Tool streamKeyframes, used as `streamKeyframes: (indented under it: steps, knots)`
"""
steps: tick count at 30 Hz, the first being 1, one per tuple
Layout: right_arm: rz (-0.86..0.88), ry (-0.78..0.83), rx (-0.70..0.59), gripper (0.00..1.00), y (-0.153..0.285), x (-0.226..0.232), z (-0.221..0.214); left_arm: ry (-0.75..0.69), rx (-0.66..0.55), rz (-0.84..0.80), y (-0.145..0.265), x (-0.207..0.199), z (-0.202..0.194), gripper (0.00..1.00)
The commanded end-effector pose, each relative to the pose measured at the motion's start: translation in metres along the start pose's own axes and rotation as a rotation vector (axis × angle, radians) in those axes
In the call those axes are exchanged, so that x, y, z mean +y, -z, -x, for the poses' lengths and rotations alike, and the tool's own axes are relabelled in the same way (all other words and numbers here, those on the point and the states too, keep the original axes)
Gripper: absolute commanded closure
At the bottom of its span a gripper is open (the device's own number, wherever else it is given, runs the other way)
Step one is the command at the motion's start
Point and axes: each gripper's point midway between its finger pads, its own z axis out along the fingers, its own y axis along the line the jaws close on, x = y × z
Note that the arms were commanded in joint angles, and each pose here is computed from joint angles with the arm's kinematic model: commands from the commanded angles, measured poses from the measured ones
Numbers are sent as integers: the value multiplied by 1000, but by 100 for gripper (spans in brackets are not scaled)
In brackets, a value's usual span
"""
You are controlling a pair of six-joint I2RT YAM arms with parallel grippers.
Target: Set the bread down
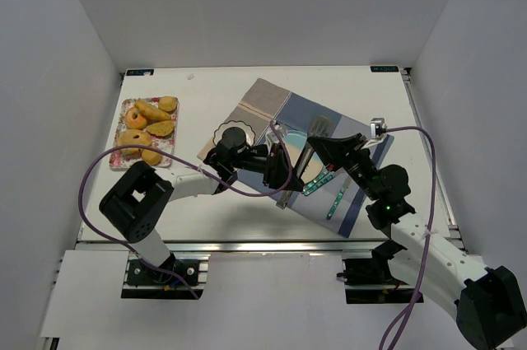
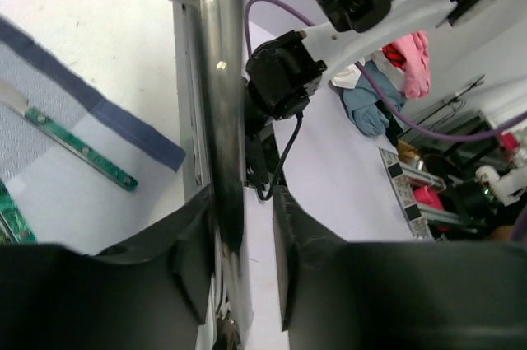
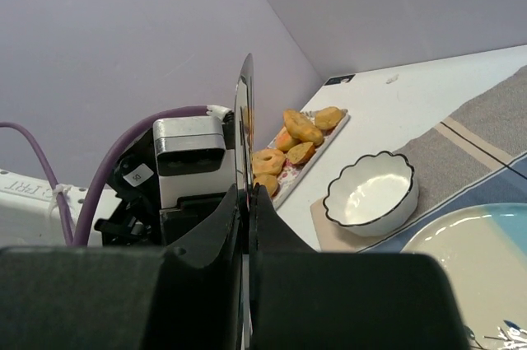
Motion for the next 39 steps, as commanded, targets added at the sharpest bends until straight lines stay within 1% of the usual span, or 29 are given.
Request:
streamKeyframes:
  steps: [1, 2, 6, 7, 8, 10, 11, 13, 14, 15, 16, 17, 18, 19, 20, 22, 23, 25, 26, 27, 28, 29, 30, 31, 32, 33, 35, 36, 39]
  knots:
    - [18, 18, -97, 100, 1, 7, 21, -63, -24, 32, 0, -7, 15, 61]
    - [13, 21, -91, 100, 1, 6, 20, -62, -25, 34, 0, -7, 15, 62]
    - [-2, 20, -62, 100, -1, 2, 15, -57, -29, 40, 0, -7, 17, 75]
    - [-5, 19, -59, 100, -2, 1, 15, -57, -29, 41, 0, -6, 17, 76]
    - [-10, 20, -57, 90, -2, 1, 14, -56, -29, 43, 0, -6, 17, 77]
    - [-24, 30, -51, 79, -1, -1, 15, -45, -33, 57, 0, -4, 17, 80]
    - [-50, 36, -30, 65, 0, -6, 11, -28, -29, 70, 0, -1, 16, 84]
    - [-74, 48, -39, 51, -1, -6, 18, -29, -37, 99, 0, 3, 20, 87]
    - [-97, 51, -36, 41, -1, -9, 19, -26, -38, 116, -1, 5, 22, 88]
    - [-148, 50, -8, 36, 2, -19, 13, 1, -16, 156, 1, 13, 17, 88]
    - [-186, 58, -38, 33, 3, -22, 23, 8, -9, 194, 2, 19, 16, 88]
    - [-232, 64, -45, 29, 5, -28, 25, 56, 2, 308, 7, 32, 17, 89]
    - [-306, 69, -11, 28, 12, -42, 18, 40, 9, 386, 13, 44, 18, 89]
    - [-369, 78, -63, 26, 17, -48, 32, 50, 4, 466, 19, 53, 20, 91]
    - [-417, 85, -73, 24, 23, -54, 35, 82, -16, 648, 37, 72, 23, 91]
    - [-546, 112, -101, 21, 42, -71, 43, 109, -21, 813, 57, 87, 21, 92]
    - [-588, 120, -118, 20, 47, -74, 50, 142, -28, 967, 79, 97, 20, 93]
    - [-702, 151, -146, 20, 67, -87, 58, 167, -37, 1102, 100, 106, 17, 93]
    - [-735, 161, -158, 16, 73, -90, 62, 216, -24, 1181, 112, 107, 10, 93]
    - [-763, 171, -167, 16, 78, -92, 65, 212, -38, 1305, 132, 114, 11, 93]
    - [-801, 186, -186, 16, 84, -96, 70, 221, -30, 1363, 142, 114, 9, 93]
    - [-822, 207, -178, 16, 88, -97, 72, 254, 16, 1441, 157, 112, -3, 93]
    - [-838, 218, -190, 15, 89, -98, 76, 252, -18, 1555, 176, 114, 4, 91]
    - [-858, 231, -164, 16, 92, -102, 73, 254, -12, 1612, 185, 113, 3, 89]
    - [-861, 255, -155, 15, 92, -101, 74, 299, 19, 1693, 200, 107, -9, 88]
    - [-871, 267, -149, 15, 92, -103, 74, 279, -2, 1784, 216, 104, -2, 82]
    - [-888, 280, -153, 16, 92, -106, 77, 317, 20, 1887, 235, 92, -12, 78]
    - [-896, 290, -157, 16, 91, -107, 79, 318, 11, 1919, 242, 86, -11, 74]
    - [-888, 322, -160, 16, 85, -108, 82, 345, -15, 2003, 264, 73, -15, 69]
